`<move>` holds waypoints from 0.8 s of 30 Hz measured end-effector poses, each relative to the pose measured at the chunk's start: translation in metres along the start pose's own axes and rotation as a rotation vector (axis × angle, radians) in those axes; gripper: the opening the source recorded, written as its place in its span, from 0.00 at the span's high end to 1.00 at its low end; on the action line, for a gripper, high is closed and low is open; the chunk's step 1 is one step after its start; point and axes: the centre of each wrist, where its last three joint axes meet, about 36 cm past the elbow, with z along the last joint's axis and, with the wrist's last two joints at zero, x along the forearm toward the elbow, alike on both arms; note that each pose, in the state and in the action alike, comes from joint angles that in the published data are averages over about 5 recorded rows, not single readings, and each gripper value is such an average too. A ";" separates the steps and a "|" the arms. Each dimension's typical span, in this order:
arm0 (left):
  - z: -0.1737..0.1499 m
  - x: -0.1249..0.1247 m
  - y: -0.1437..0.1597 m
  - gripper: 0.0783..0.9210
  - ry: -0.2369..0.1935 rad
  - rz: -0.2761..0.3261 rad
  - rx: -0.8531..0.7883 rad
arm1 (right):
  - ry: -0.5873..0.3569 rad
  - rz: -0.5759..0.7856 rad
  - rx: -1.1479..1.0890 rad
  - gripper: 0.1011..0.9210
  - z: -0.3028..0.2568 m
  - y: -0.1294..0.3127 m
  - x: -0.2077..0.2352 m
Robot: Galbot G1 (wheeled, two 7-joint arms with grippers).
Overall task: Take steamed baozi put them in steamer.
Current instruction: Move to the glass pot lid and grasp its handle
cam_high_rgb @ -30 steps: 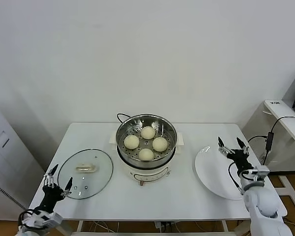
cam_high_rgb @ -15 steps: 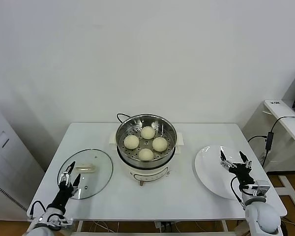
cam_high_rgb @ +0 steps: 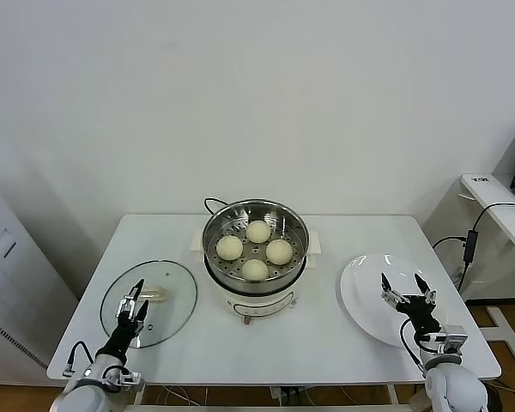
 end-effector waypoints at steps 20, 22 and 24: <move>0.003 -0.041 -0.005 0.16 0.031 -0.013 -0.035 | 0.012 0.014 0.001 0.12 0.009 -0.004 0.004; 0.004 -0.043 -0.005 0.22 0.032 -0.010 -0.035 | 0.012 0.016 0.001 0.12 0.009 -0.005 0.004; 0.005 -0.043 -0.006 0.29 0.031 -0.007 -0.034 | 0.012 0.018 0.001 0.12 0.009 -0.006 0.004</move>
